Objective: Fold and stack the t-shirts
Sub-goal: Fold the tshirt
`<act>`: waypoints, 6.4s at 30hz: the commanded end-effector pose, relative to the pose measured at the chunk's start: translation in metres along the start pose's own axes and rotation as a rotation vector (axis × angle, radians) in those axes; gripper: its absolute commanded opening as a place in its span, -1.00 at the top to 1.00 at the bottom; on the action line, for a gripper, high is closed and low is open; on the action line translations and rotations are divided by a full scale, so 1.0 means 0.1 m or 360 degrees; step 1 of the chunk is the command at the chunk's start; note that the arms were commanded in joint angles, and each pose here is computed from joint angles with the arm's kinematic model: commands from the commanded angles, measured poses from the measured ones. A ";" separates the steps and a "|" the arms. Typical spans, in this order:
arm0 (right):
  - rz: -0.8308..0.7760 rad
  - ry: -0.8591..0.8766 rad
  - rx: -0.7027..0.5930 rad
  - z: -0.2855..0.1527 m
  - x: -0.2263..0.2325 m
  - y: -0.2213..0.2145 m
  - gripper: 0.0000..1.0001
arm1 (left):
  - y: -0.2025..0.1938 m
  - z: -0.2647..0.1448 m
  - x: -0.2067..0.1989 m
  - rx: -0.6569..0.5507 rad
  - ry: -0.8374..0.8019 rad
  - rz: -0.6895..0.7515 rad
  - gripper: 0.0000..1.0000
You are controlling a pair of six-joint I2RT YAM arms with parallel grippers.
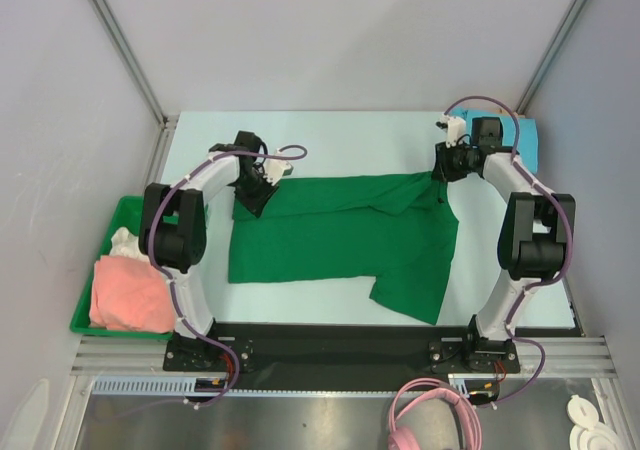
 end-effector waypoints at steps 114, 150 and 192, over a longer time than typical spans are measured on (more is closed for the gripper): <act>-0.0465 0.0168 0.0349 0.51 1.07 -0.53 0.94 | 0.10 0.01 0.10 -0.0046 0.0057 -0.0001 0.35; -0.0545 0.0206 0.0326 -0.03 1.49 -0.64 0.17 | 0.16 -0.01 0.20 -0.0075 0.0104 -0.0022 0.31; 0.0409 0.0890 0.0449 0.01 -0.05 -0.75 -0.18 | -0.03 0.26 0.22 0.0210 0.0024 0.0121 0.28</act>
Point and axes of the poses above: each gripper's point midway between its finger pads, its own z axis out along the fingers, its own x axis along the line the jaws close on, y = z × x, the point moved 4 cm from there along -z, back along the fingers, and after that the axes turned 15 degrees about z, right-handed, at the moved point
